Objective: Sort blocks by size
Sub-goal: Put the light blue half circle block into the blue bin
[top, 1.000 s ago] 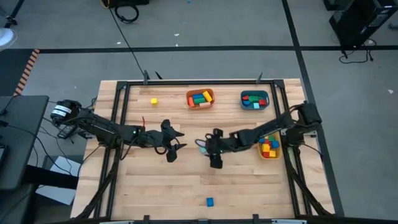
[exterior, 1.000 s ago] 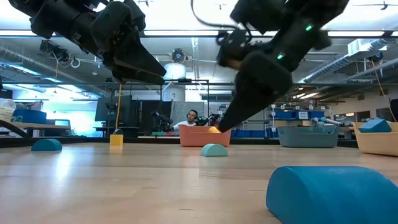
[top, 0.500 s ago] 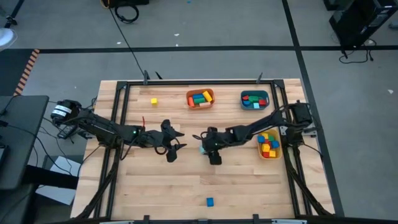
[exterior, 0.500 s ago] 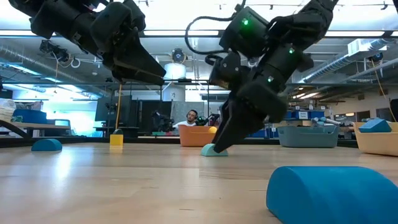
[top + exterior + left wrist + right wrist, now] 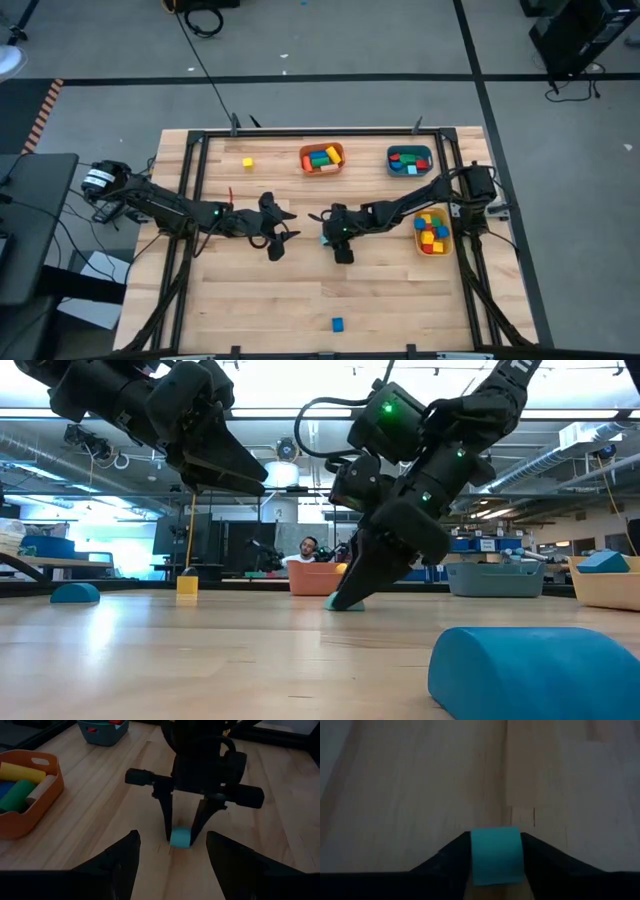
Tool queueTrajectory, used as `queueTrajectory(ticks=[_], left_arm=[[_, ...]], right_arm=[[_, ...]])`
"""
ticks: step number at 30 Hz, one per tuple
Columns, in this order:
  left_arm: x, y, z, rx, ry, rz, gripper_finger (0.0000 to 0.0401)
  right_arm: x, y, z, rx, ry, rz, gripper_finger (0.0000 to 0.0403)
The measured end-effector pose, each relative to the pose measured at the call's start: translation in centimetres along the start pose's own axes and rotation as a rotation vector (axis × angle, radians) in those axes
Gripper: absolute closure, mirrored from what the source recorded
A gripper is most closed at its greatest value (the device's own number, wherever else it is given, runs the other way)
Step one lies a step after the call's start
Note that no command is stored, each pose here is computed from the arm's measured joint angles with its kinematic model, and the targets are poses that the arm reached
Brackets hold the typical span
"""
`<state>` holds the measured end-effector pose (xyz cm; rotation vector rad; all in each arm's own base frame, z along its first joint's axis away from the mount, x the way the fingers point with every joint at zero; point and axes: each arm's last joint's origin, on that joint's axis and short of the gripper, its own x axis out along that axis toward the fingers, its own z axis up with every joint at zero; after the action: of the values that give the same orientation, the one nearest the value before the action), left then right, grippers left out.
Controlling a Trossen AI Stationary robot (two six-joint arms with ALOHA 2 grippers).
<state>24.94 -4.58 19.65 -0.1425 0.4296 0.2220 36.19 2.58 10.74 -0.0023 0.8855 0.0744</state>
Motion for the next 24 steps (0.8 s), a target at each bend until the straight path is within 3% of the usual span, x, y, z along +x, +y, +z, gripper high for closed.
queueTrajectory(ticks=[2, 7, 16, 19, 24], left_arm=[[0.0, 0.0, 0.0, 0.0, 0.0, 0.0, 0.0164], [0.0, 0.0, 0.0, 0.0, 0.001, 0.0, 0.0164], [0.0, 0.0, 0.0, 0.0, 0.0, 0.0, 0.0164], [0.0, 0.0, 0.0, -0.002, -0.003, -0.001, 0.0164], [0.0, -0.1, 0.2, -0.009, -0.02, -0.006, 0.0164]], right_arm=[[-0.3, 0.0, 0.1, 0.012, 0.005, -0.001, 0.0257], [-2.8, -0.2, 0.5, 0.087, 0.041, -0.007, 0.026], [-13.3, -2.7, 2.1, 0.196, -0.009, -0.105, 0.026], [-16.3, -4.5, 0.6, 0.245, -0.068, -0.162, 0.026], [-20.1, -8.2, -4.0, 0.478, -0.152, -0.335, 0.026]])
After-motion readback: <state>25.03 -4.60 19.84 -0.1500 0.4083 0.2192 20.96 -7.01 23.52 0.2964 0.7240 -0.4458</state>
